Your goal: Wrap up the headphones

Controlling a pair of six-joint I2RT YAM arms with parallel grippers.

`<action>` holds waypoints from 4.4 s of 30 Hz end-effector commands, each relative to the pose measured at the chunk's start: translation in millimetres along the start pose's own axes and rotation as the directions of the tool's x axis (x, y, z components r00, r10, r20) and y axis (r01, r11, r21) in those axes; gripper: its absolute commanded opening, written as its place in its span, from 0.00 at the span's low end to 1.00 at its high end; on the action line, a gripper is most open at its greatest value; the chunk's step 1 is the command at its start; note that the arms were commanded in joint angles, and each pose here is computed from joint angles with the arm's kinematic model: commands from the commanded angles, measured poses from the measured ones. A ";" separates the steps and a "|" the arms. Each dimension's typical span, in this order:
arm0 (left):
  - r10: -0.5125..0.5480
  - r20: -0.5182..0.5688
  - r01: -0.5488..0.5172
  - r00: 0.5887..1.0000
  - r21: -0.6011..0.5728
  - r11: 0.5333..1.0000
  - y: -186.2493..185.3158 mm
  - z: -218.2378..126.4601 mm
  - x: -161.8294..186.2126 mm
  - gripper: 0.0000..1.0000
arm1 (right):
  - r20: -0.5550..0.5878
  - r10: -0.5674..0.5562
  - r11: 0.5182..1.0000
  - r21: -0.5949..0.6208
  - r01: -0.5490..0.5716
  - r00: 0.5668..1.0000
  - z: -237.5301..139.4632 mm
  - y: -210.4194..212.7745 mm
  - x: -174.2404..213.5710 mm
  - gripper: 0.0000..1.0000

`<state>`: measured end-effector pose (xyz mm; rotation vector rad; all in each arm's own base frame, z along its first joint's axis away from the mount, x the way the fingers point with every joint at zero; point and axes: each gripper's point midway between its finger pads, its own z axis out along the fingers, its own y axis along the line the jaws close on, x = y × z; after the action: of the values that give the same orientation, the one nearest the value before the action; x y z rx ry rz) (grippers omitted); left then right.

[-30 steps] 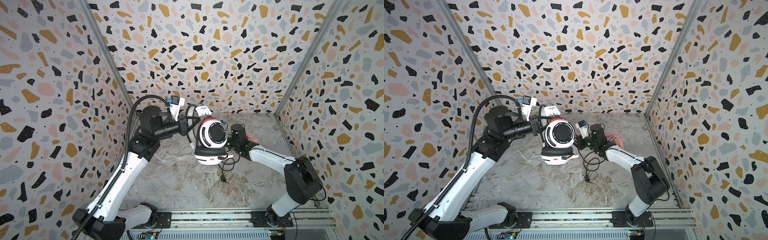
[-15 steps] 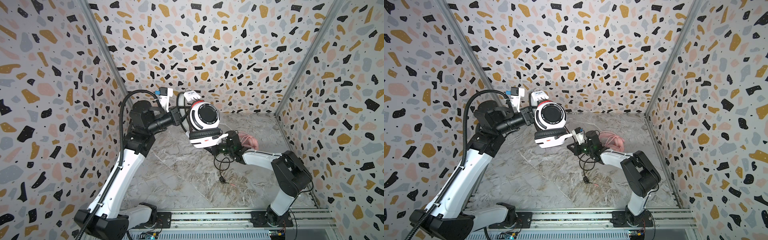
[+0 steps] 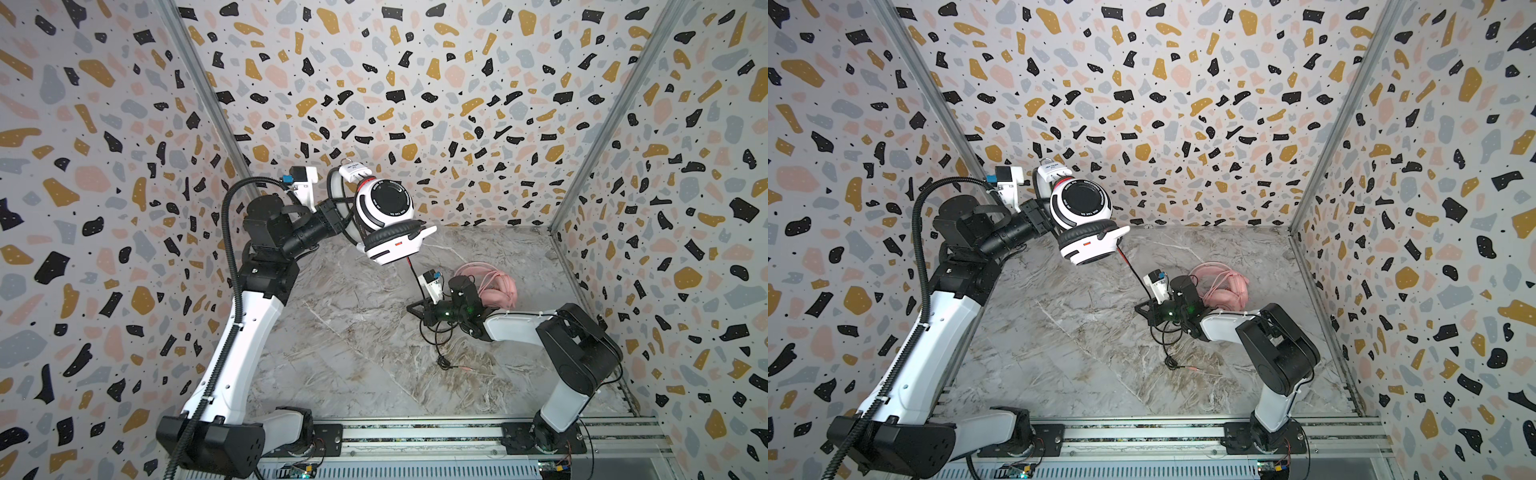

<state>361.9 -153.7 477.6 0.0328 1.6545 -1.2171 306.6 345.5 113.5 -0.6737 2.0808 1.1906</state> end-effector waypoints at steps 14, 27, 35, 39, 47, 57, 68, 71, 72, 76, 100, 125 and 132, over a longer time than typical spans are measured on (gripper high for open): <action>-0.035 0.390 0.178 0.920 -0.337 0.924 79.3 -34.2 -53.0 0.00 | -0.060 -0.056 0.994 0.088 0.061 0.997 -18.8 20.5 27.7 0.01; 0.218 0.483 0.187 0.848 -0.658 0.730 144.0 -72.0 -73.6 0.00 | -0.121 -0.177 0.970 0.149 0.194 0.977 -48.6 86.0 54.1 0.01; 0.297 0.412 0.149 0.862 -0.764 0.628 177.4 -75.1 -64.2 0.00 | -0.150 -0.230 0.951 0.175 0.255 0.962 -65.0 115.1 65.1 0.01; 0.332 0.319 0.075 0.888 -0.812 0.579 194.7 -75.1 -47.0 0.00 | -0.129 -0.260 0.943 0.178 0.280 0.957 -76.6 131.8 52.3 0.01; 0.376 -0.024 -0.179 0.926 -0.907 0.382 221.6 -71.3 34.0 0.00 | -0.044 -0.357 0.911 0.203 0.358 0.933 -107.6 161.5 -0.9 0.02; 0.389 -0.523 -0.632 0.759 -0.735 0.245 205.9 -19.7 129.0 0.00 | 0.052 -0.443 0.871 0.263 0.416 0.895 -127.5 183.3 -60.0 0.02; 0.435 -0.648 -0.773 0.626 -0.441 0.456 144.6 -2.2 196.8 0.00 | 0.150 -0.431 0.826 0.462 0.323 0.890 -176.0 132.8 -123.9 0.02; 0.458 -0.596 -0.737 0.660 -0.394 0.549 124.3 -12.6 202.0 0.00 | 0.170 -0.405 0.822 0.499 0.275 0.899 -187.7 111.8 -131.6 0.02; 0.469 -0.574 -0.726 0.671 -0.380 0.574 117.4 -16.8 202.2 0.00 | 0.177 -0.391 0.823 0.507 0.257 0.903 -190.8 104.0 -133.3 0.02; 0.538 -0.521 -0.720 0.662 -0.242 0.651 85.6 -24.7 208.1 0.00 | 0.189 -0.352 0.830 0.516 0.212 0.917 -198.1 81.2 -136.3 0.02; 0.554 -0.273 -0.523 0.787 0.181 0.833 -56.2 -18.7 179.4 0.00 | 0.111 -0.154 0.931 0.349 0.106 0.982 -130.9 23.7 -81.4 0.07; 0.366 -0.093 -0.317 0.926 0.332 0.888 -135.1 -38.9 128.9 0.00 | 0.067 -0.008 0.991 0.134 -0.001 0.998 -55.8 3.8 -54.5 0.10; 0.367 -0.086 -0.327 0.926 0.300 0.896 -137.7 -34.3 116.7 0.00 | 0.046 0.010 0.992 0.126 -0.016 0.999 -31.7 -9.7 -41.8 0.10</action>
<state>219.6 -262.1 429.7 0.6153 1.6670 -1.1176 329.6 310.5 139.8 -0.5678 2.1604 1.0239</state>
